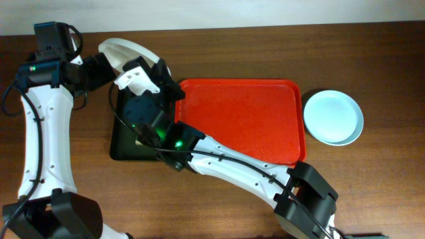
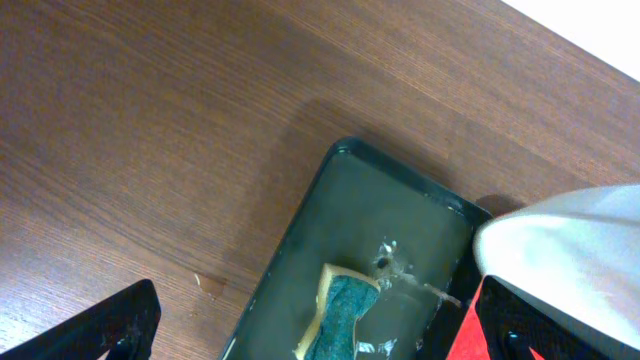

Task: Clean dirty plates on tray and stack at the side
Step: 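Lift the white plate with the right gripper and tilt it upward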

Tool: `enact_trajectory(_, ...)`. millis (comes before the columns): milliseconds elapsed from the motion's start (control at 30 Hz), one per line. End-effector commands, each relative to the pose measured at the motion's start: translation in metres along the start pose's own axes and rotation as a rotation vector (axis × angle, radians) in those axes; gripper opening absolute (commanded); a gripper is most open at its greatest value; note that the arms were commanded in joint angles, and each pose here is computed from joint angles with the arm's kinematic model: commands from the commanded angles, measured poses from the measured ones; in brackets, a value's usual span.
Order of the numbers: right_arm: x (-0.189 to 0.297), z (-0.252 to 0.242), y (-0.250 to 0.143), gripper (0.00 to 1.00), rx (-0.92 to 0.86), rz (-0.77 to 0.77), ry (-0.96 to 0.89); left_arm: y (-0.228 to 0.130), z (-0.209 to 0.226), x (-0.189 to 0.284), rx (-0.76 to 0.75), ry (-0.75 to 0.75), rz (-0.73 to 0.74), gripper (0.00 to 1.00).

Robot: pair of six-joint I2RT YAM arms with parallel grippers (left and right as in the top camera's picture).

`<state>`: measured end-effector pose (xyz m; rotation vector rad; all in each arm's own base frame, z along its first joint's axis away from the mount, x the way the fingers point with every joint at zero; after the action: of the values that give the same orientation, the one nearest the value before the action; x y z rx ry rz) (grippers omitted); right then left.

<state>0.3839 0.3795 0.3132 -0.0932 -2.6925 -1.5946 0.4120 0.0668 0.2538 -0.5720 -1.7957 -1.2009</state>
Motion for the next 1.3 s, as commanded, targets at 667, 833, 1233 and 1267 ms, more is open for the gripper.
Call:
enact_trajectory(667,-0.013,-0.022,-0.001,0.04,-0.099,0.022,-0.09,-0.001,-0.001,-0.003,0.008,-0.005,0.008,0.99)
enact_trajectory(833,-0.033,-0.034,-0.024,0.04,-0.237,0.08,-0.122,-0.001,-0.001,-0.003,0.008,-0.005,0.008,1.0)
enact_trajectory(1233,-0.075,-0.002,-0.11,0.04,-0.71,0.471,0.314,-0.001,-0.001,-0.003,0.008,-0.005,0.008,1.0)
enact_trajectory(1267,-0.078,-0.004,-0.116,0.04,-0.75,0.51,0.34,-0.001,-0.001,-0.003,0.008,-0.005,0.008,0.99)
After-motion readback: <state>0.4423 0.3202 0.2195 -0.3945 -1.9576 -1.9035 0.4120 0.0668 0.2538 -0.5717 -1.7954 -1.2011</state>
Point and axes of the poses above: each gripper's point midway between its finger pads, its own x axis back along the fingers, its own z axis along the line the jaws close on, y = z × x, the point moved 3 cm from there along x, back along the fingers, and after that the axes turned 1 degree about -x, right-handed, at the moved point
